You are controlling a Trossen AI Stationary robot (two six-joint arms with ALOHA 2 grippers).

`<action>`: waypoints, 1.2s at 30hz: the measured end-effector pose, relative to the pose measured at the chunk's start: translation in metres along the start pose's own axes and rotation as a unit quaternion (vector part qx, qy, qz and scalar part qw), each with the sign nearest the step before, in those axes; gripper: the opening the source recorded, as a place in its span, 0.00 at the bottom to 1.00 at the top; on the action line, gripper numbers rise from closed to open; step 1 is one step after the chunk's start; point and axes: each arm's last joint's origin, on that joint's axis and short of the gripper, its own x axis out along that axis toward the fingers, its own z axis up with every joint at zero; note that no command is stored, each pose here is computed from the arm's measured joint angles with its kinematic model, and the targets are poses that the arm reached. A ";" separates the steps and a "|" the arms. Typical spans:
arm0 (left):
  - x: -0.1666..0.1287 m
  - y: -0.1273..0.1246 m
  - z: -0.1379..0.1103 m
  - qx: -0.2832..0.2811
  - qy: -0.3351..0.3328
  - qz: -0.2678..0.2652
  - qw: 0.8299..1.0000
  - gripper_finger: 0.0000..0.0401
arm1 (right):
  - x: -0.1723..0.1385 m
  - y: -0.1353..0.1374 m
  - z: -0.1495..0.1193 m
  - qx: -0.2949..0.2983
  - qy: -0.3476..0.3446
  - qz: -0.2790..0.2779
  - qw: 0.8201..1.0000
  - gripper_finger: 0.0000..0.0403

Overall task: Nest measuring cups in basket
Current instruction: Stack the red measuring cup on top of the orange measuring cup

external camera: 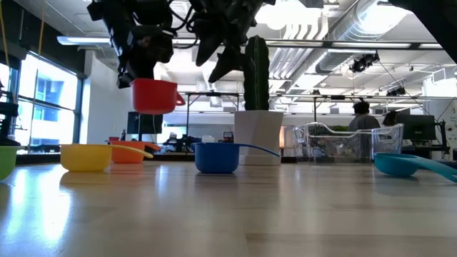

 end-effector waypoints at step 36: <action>-0.059 0.129 0.031 0.027 -0.033 0.143 0.989 0.02 | -0.016 0.003 0.003 -0.058 -0.039 -0.016 0.997 0.51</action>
